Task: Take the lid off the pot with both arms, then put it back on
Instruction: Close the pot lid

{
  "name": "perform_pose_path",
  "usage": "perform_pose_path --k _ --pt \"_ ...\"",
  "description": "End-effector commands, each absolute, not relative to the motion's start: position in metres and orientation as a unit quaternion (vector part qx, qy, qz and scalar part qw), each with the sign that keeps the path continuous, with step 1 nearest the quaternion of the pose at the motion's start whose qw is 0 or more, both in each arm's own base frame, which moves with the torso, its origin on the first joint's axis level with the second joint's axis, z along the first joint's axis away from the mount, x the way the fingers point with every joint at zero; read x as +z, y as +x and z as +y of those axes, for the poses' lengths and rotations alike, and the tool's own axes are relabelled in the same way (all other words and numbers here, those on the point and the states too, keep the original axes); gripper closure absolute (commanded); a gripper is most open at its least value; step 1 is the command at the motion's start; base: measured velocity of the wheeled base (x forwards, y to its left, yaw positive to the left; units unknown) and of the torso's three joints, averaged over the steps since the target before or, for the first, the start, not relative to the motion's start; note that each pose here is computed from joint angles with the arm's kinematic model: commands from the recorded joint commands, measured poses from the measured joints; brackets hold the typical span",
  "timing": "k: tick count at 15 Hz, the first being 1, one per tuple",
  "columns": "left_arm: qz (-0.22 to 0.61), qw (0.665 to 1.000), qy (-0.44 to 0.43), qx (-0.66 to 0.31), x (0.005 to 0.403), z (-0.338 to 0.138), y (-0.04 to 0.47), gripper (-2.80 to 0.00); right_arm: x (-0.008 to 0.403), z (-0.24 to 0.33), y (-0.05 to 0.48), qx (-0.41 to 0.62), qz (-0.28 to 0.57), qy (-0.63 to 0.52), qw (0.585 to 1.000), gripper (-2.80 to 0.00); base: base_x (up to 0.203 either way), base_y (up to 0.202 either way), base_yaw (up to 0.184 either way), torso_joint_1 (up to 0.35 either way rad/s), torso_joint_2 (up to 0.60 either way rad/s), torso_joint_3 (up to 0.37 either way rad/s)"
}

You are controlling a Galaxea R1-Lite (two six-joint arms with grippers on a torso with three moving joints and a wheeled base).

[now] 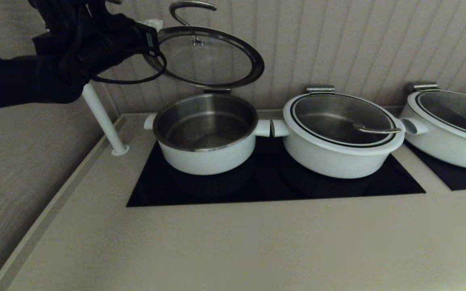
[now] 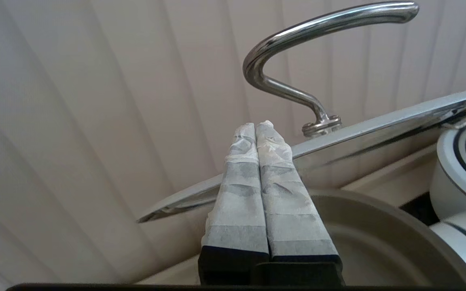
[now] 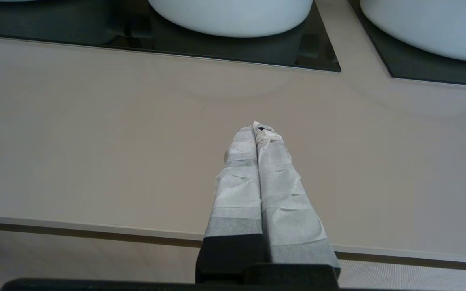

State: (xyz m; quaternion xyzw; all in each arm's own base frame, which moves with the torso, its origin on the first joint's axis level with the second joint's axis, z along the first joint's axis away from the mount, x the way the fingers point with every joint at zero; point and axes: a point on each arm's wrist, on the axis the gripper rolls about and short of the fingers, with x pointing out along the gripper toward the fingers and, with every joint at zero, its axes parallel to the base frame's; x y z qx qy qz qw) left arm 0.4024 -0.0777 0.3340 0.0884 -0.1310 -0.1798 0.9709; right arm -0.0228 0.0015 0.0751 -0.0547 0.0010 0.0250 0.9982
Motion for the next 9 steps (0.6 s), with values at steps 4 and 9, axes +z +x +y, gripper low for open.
perform_pose_path --k 4,9 --pt "-0.131 0.971 0.088 -0.18 0.3356 -0.0769 0.3981 0.0 0.075 0.0016 -0.0227 0.025 0.002 -0.055 0.998 0.0 0.0 0.0 0.0 0.0 0.0 0.0" --pt "-0.12 0.972 0.088 -0.18 0.3307 -0.0764 0.3953 0.0 0.075 0.0016 -0.0227 0.025 0.002 -0.055 0.998 0.0 0.0 0.0 0.0 0.0 0.0 0.0"
